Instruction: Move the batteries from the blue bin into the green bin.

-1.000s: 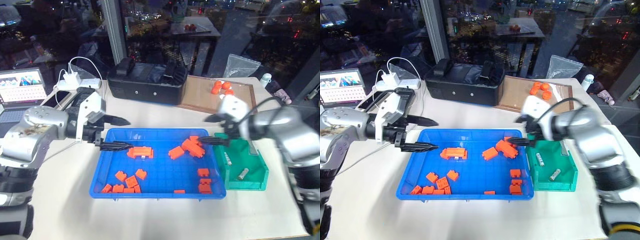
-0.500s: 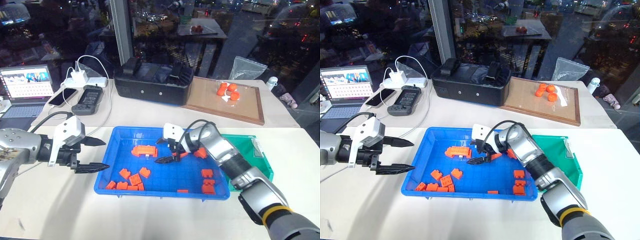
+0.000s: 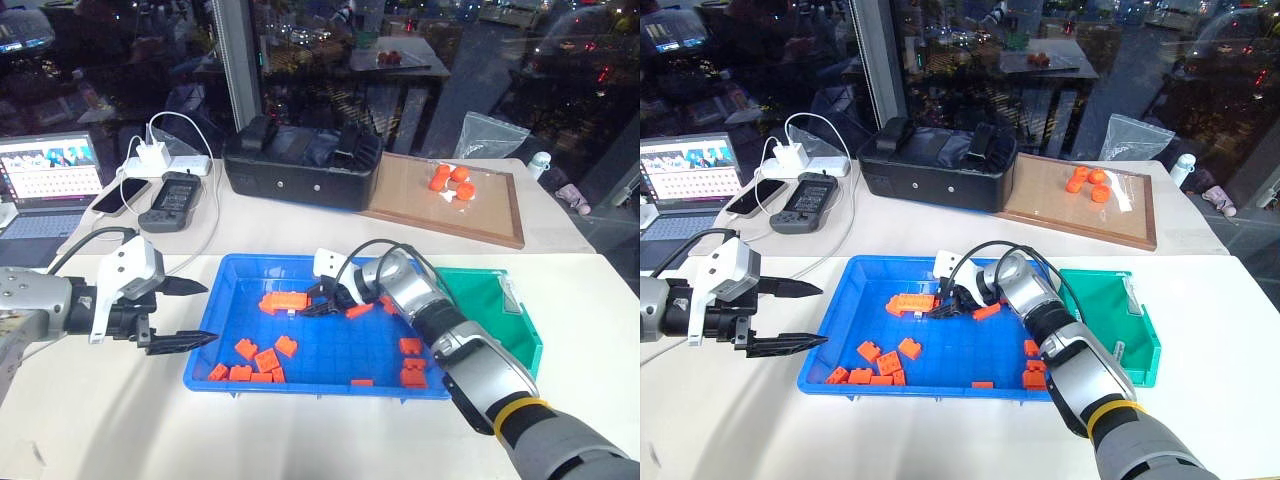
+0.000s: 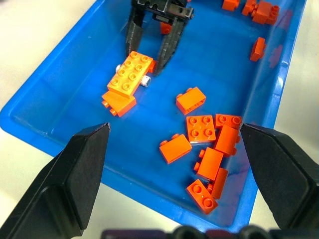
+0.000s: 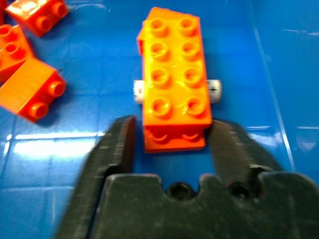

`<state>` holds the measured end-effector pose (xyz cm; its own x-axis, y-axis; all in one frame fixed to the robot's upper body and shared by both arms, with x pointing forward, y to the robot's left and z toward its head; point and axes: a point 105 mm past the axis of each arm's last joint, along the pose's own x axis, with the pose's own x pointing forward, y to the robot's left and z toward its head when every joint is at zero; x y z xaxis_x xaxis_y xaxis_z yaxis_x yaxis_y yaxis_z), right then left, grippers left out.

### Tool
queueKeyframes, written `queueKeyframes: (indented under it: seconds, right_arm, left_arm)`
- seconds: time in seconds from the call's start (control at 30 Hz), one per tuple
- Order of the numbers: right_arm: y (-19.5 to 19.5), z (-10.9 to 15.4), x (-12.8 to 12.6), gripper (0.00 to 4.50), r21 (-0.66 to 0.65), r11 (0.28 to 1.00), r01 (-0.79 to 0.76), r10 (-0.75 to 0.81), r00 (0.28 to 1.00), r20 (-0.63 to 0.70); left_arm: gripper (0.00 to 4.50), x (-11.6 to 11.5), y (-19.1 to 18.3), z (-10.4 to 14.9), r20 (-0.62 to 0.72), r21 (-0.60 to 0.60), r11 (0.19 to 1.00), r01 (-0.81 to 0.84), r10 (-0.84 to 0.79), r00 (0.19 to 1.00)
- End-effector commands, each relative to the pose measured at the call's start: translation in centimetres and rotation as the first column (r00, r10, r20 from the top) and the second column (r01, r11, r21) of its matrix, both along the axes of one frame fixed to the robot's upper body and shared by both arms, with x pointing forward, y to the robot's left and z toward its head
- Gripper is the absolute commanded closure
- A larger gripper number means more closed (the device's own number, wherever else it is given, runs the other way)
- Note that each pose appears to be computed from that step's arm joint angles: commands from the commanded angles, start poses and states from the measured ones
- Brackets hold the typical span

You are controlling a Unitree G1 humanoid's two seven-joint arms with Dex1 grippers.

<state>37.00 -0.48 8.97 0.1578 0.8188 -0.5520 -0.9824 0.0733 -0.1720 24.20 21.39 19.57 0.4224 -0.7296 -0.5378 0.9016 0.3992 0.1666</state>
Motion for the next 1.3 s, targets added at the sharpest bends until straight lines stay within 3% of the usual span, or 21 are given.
queueKeyframes:
  seconds: [0.03, 0.17, 0.4, 0.6, 0.67, 0.87, 1.07, 1.3]
  right_arm:
    - [-0.1, 1.8, 0.5, 3.1, 0.04, 0.999, 0.003, -0.005, 0.999, 0.046]
    - [-1.4, 2.9, -0.4, 3.1, 0.056, 0.998, -0.025, 0.023, 0.999, 0.047]
    - [-5.1, 5.1, -4.2, 3.1, 0.043, 0.996, -0.075, 0.073, 0.997, 0.039]
    - [-9.0, 4.2, -7.2, 3.1, -0.094, 0.994, -0.055, 0.053, 0.998, -0.025]
    - [-9.9, 4.4, -7.1, 2.09, -0.125, 0.992, -0.016, 0.013, 1.0, -0.024]
    - [-9.5, 5.6, -7.1, 0.11, -0.087, 0.996, -0.019, 0.016, 1.0, -0.027]
    - [-5.5, 5.7, -4.5, 0.01, -0.019, 1.0, -0.019, 0.021, 0.995, 0.094]
    - [0.5, 3.8, -2.1, 0.01, 0.043, 0.999, -0.005, 0.001, 0.996, 0.09]
  left_arm:
    - [0.0, 0.3, -0.2, 0.8, 0.044, 0.011, 1.0, 0.016, -0.017, 0.999]
    - [0.0, 0.7, -0.2, 0.6, 0.041, 0.016, 0.999, 0.031, -0.031, 0.999]
    - [0.0, 1.7, -0.7, 0.6, 0.041, 0.009, 0.998, 0.066, -0.067, 0.997]
    - [0.0, 2.6, -1.2, 0.4, 0.044, 0.011, 0.995, 0.103, -0.103, 0.994]
    - [0.0, 2.8, -1.3, 0.4, 0.044, 0.01, 0.994, 0.113, -0.113, 0.993]
    - [0.0, 3.0, -1.5, 0.2, 0.042, 0.019, 0.991, 0.13, -0.131, 0.99]
    - [0.0, 2.7, -1.3, 0.3, 0.045, 0.022, 0.992, 0.125, -0.126, 0.991]
    - [0.0, 2.0, -0.6, 0.6, 0.044, 0.035, 0.995, 0.089, -0.091, 0.995]
